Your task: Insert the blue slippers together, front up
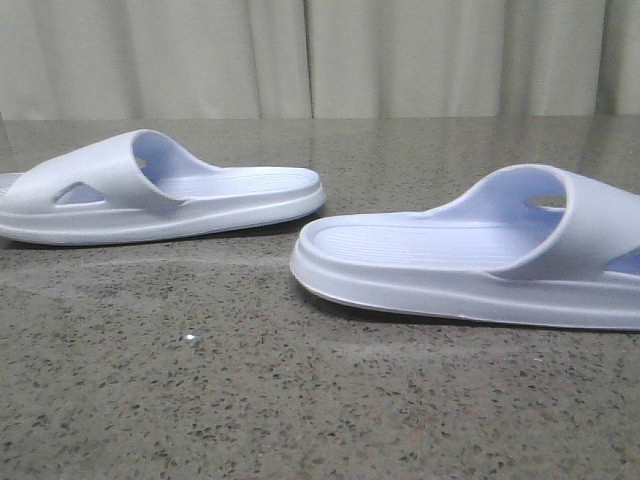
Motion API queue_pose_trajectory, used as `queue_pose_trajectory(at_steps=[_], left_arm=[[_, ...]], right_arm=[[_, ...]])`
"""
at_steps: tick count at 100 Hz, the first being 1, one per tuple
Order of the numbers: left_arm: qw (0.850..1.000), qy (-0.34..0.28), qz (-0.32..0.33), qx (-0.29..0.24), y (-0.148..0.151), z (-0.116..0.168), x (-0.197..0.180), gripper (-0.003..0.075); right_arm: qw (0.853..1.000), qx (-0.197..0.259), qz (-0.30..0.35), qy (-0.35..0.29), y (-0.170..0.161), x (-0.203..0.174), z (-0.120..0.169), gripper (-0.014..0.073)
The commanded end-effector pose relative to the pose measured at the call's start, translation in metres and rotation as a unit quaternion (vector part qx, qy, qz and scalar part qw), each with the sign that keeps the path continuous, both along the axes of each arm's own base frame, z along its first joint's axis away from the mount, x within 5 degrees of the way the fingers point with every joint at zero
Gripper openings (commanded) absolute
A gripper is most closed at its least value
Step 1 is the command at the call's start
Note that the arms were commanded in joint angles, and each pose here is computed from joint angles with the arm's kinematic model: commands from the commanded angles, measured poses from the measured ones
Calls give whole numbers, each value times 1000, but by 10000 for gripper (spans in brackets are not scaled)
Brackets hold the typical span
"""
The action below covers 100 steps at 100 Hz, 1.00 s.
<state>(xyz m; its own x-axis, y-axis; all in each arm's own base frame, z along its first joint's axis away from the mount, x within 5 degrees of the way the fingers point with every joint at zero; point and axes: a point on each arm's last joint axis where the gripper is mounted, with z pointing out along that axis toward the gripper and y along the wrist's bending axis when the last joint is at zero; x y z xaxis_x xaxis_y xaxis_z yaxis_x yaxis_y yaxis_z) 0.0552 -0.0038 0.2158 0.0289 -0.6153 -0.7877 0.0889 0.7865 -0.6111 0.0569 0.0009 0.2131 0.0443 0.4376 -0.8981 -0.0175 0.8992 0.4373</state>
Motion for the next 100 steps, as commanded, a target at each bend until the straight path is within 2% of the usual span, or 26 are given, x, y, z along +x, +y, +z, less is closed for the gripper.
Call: queue_pose_trajectory(at_steps=[1, 8, 17, 28, 42, 53, 66, 80, 92, 100], left_arm=[[999, -23, 17, 17, 3, 27, 2, 15], [999, 8, 5, 51, 0, 39, 11, 15], [991, 63, -17, 113, -4, 56, 26, 15], [976, 124, -45, 174, -8, 76, 45, 15], [961, 193, -80, 182, -12, 85, 63, 16], [953, 223, -94, 181, -13, 84, 70, 16], [948, 232, -106, 189, -15, 82, 73, 17], [952, 221, -123, 175, -19, 84, 73, 23], [952, 211, -142, 167, -23, 85, 72, 91], [951, 212, -153, 164, -25, 85, 72, 165]], right_arm=[[999, -17, -20, -32, -3, 1, 28, -77], [999, -37, -5, -3, -1, 8, 39, -77], [994, -78, 30, 67, 4, 23, 52, -77], [974, -121, 78, 176, 9, 47, 60, -78], [950, -119, 124, 263, 14, 69, 65, -78], [941, -116, 138, 287, 15, 76, 67, -78], [938, -117, 148, 292, 17, 76, 73, -66], [935, -118, 158, 295, 18, 75, 79, 36], [932, -123, 168, 298, 20, 74, 84, 137], [930, -124, 172, 301, 20, 74, 86, 162]])
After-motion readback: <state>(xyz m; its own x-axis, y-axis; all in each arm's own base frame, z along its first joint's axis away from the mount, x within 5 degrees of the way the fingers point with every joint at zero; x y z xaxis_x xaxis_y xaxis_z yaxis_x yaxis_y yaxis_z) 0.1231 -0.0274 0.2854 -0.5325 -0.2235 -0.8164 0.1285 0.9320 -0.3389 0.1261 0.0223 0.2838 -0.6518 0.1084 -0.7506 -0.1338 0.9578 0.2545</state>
